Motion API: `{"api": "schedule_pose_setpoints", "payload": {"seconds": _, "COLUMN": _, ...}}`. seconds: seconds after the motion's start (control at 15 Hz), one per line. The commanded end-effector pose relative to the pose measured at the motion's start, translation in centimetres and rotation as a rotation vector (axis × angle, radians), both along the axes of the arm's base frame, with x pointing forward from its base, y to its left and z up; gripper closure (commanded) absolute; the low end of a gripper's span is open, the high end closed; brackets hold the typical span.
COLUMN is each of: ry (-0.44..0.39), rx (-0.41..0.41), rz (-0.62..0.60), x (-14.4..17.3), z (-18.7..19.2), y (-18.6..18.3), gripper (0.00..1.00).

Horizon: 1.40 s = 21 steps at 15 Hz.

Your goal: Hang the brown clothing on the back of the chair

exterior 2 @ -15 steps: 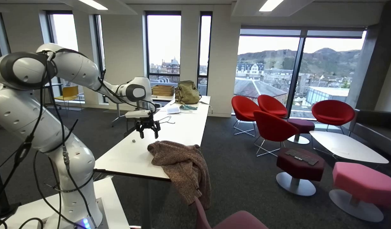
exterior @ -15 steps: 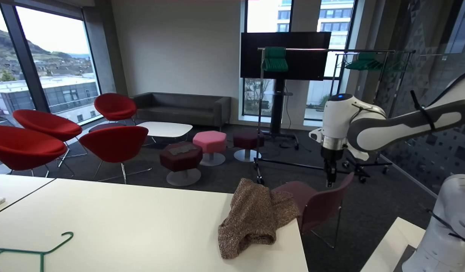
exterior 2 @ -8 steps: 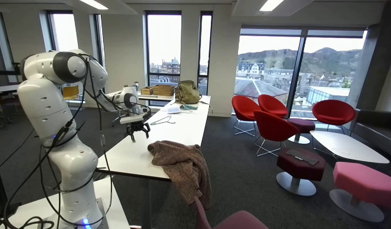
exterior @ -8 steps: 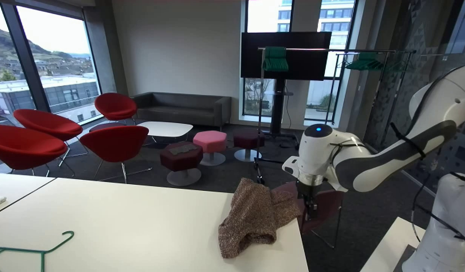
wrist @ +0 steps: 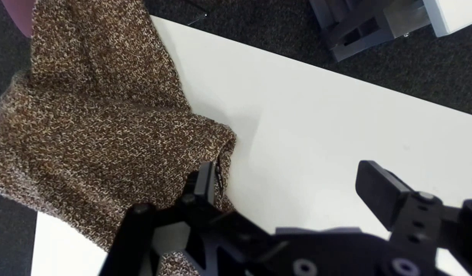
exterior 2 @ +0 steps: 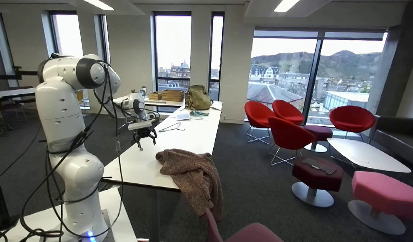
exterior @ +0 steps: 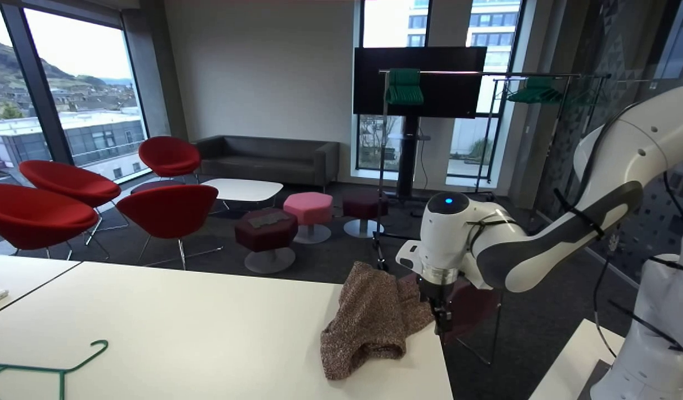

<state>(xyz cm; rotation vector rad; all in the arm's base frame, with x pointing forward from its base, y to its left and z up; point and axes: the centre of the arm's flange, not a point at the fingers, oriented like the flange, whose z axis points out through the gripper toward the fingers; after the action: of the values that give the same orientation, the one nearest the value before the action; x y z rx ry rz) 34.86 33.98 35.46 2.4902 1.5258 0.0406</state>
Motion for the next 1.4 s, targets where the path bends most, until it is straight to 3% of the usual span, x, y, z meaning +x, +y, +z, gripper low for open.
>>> {"api": "schedule_pose_setpoints", "payload": {"seconds": 0.0, "ry": 0.0, "rx": 0.0, "rz": 0.0, "x": 0.0, "z": 0.0, "y": 0.0, "gripper": 0.0}}
{"api": "schedule_pose_setpoints", "payload": {"seconds": 0.47, "ry": 0.0, "rx": 0.0, "rz": 0.0, "x": 0.0, "z": 0.0, "y": 0.0, "gripper": 0.0}}
{"api": "schedule_pose_setpoints", "payload": {"seconds": 0.87, "ry": -0.251, "rx": -0.275, "rz": -0.092, "x": 2.7, "z": -0.9, "y": 2.5, "gripper": 0.0}}
{"api": "schedule_pose_setpoints", "payload": {"seconds": 0.93, "ry": -0.273, "rx": -0.29, "rz": -0.095, "x": 3.0, "z": -1.0, "y": 2.8, "gripper": 0.0}}
{"api": "schedule_pose_setpoints", "payload": {"seconds": 1.33, "ry": -0.312, "rx": -0.148, "rz": 0.027, "x": 4.3, "z": -3.2, "y": 8.0, "gripper": 0.0}}
